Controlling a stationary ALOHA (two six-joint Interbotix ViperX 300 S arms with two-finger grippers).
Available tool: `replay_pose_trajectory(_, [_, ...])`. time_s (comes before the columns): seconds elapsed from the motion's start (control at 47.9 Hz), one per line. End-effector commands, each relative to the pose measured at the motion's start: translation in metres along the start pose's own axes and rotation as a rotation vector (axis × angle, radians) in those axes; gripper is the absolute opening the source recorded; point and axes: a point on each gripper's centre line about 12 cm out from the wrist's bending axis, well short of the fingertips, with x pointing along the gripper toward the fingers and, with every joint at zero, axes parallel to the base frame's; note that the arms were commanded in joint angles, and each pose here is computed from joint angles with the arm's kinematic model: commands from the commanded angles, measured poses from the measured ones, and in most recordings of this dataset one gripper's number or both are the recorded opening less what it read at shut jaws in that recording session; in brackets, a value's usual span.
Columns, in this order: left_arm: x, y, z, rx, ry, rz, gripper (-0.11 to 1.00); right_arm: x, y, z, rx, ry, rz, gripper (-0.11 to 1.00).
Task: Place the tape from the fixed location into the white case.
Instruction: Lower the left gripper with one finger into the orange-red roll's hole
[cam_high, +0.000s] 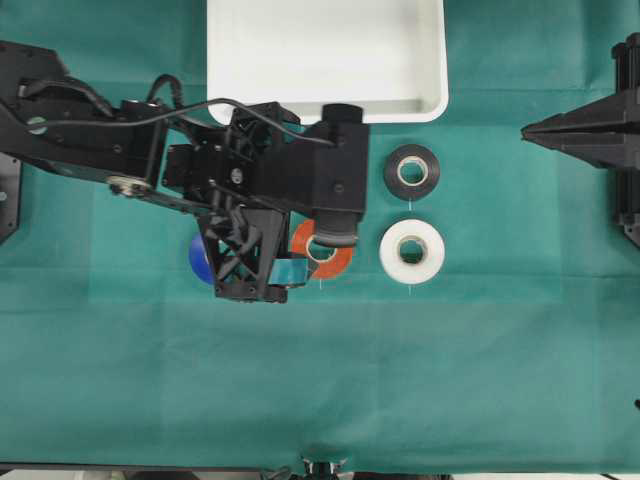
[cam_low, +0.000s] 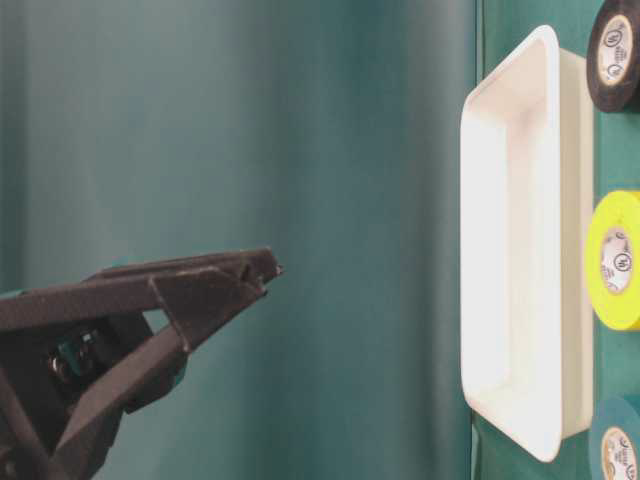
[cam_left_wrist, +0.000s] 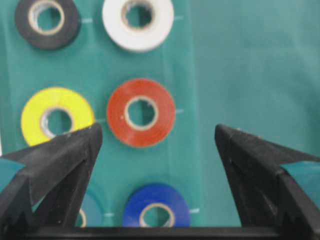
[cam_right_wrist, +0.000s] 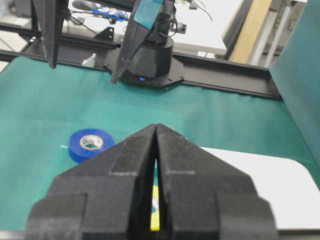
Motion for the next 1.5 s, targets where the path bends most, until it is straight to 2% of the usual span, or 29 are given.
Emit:
replay_pose_trajectory(0.0, [-0.013,-0.0031,0.0111,0.006,-0.032,-0.006,0.99,0.0032,-0.0001,0.0112,0.002,-0.025,0.0,0.0])
replay_pose_trajectory(1.483, [-0.004,-0.0023,0.0046,0.005,-0.02,-0.003,0.99,0.0042,-0.0001,0.0099,0.003,-0.018,0.0,0.0])
